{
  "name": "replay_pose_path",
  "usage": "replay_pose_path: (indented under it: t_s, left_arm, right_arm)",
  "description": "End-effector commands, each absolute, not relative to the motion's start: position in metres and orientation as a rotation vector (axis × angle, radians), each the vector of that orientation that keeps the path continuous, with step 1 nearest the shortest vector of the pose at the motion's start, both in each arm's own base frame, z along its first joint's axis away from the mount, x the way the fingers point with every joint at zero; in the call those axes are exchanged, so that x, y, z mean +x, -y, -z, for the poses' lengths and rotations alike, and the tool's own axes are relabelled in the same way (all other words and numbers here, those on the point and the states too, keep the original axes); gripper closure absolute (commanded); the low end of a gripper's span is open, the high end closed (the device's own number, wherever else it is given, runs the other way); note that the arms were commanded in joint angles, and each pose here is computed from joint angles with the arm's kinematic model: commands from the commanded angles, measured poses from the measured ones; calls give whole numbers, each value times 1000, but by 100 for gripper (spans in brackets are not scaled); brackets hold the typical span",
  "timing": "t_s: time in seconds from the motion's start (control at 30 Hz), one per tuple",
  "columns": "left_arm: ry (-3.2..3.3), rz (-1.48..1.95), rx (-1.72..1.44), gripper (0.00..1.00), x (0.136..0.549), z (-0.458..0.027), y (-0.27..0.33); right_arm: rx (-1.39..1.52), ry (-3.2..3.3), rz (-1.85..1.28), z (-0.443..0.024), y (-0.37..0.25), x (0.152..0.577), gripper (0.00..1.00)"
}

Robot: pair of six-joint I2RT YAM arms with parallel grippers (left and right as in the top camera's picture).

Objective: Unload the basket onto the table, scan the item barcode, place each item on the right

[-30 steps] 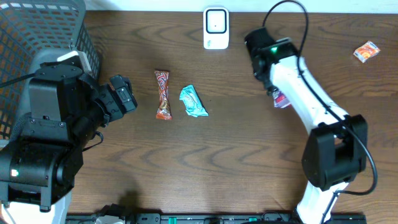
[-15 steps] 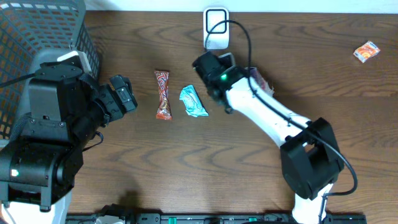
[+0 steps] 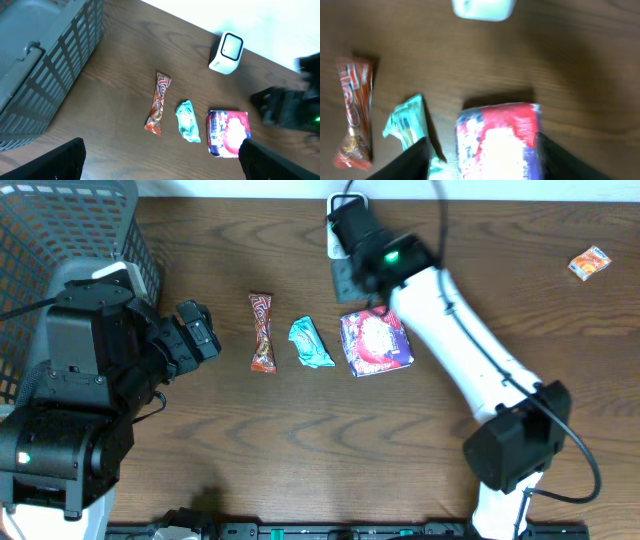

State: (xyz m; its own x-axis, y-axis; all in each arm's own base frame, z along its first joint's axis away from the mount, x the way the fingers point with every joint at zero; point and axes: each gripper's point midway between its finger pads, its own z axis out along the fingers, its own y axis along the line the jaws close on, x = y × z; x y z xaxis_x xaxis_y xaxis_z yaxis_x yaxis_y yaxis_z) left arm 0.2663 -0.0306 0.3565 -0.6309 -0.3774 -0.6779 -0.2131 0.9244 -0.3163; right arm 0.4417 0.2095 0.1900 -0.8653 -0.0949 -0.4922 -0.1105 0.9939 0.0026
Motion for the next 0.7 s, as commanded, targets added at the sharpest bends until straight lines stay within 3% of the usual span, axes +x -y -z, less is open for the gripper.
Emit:
replay_pose_path:
  t_s: [0.0, 0.27, 0.43, 0.67]
  left_arm:
    - [-2273, 250, -412, 2, 266, -357, 29]
    - [-2273, 250, -412, 2, 266, -357, 29]
    - [-2273, 250, -412, 2, 266, -357, 29]
    - [-2273, 250, -412, 2, 266, -357, 29]
  right_arm:
    - [-76, -2692, -175, -191, -176, 449, 28]
    - [-88, -2781, -553, -133, -143, 453, 23]
    - [-145, -2686, -797, -98, -157, 459, 33]
    - [-129, -2730, -889, -46, -162, 444, 35]
